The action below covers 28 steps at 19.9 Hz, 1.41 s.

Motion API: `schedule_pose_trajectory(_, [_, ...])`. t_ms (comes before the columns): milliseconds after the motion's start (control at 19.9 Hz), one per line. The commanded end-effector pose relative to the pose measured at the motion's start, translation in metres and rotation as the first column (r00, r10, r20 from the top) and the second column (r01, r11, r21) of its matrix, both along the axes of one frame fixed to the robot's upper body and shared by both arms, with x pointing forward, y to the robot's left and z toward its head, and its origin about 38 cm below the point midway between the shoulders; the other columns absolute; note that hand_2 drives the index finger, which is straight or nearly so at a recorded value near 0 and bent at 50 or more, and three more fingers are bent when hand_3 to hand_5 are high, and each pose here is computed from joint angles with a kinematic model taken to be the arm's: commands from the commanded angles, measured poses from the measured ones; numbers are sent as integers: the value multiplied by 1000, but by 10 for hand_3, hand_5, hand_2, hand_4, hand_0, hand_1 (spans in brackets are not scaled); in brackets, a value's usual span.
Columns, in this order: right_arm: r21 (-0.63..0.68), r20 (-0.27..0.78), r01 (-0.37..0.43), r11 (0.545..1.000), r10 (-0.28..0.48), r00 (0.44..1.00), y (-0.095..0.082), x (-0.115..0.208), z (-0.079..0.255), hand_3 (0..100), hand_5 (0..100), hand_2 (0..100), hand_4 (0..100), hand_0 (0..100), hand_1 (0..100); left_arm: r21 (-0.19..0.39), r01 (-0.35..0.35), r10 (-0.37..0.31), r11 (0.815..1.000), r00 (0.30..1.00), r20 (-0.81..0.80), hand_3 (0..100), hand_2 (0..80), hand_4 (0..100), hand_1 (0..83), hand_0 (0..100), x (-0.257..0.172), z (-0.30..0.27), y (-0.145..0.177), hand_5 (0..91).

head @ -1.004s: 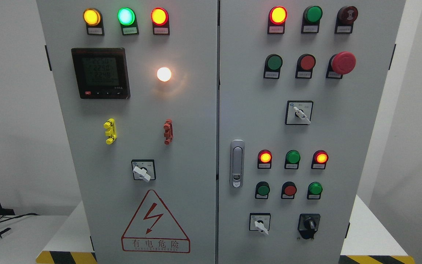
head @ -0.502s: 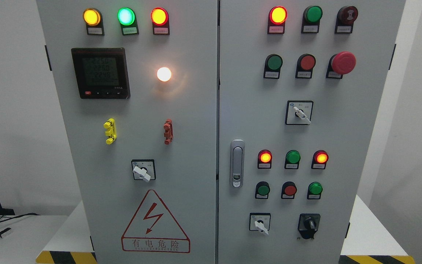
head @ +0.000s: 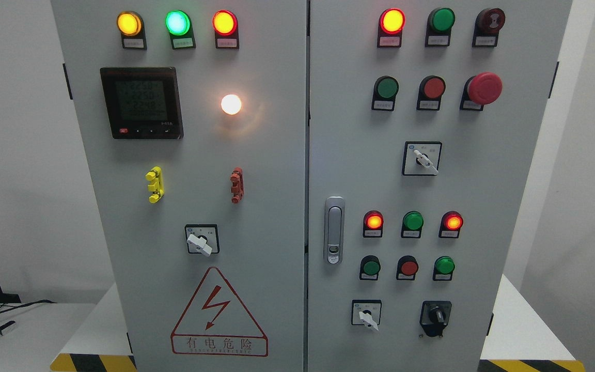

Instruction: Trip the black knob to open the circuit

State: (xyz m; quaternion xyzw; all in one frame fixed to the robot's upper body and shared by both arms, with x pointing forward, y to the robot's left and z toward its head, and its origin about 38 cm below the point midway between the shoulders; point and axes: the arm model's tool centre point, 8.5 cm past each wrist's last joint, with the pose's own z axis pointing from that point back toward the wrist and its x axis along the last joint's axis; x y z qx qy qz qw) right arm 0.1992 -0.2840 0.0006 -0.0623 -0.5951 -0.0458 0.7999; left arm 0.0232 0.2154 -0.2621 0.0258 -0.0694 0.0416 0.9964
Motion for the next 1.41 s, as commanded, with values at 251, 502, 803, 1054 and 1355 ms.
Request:
schedule_pose_trajectory(251, [-41,239,34,999,-23,971,-21,106,88,687,638,415,657,239,536,-1,31,-31,1000,1000,1,0,0,0,389,120,0,0,0,0])
schedule_pose_trajectory(502, [-37,281,31,999,-19,960,-20,127,110,819,739,420,747,245,576,-2,31,-31,1000,1000,1,0,0,0,389,120,0,0,-1,0])
schedule_pose_trajectory(803, [-62,287,37,997,-17,958,-28,129,115,849,758,454,769,253,689,-2,31,-31,1000,1000,1,0,0,0,389,120,0,0,-1,0])
schedule_pose_trajectory(1054, [-64,296,52,997,-30,955,-34,132,120,849,759,483,769,286,693,-1,31,-31,1000,1000,1,0,0,0,389,120,0,0,0,0])
schedule_pose_trajectory(1355, [-61,303,49,997,-29,953,-33,138,126,858,760,498,771,295,688,-1,31,-31,1000,1000,1,0,0,0,389,120,0,0,0,0])
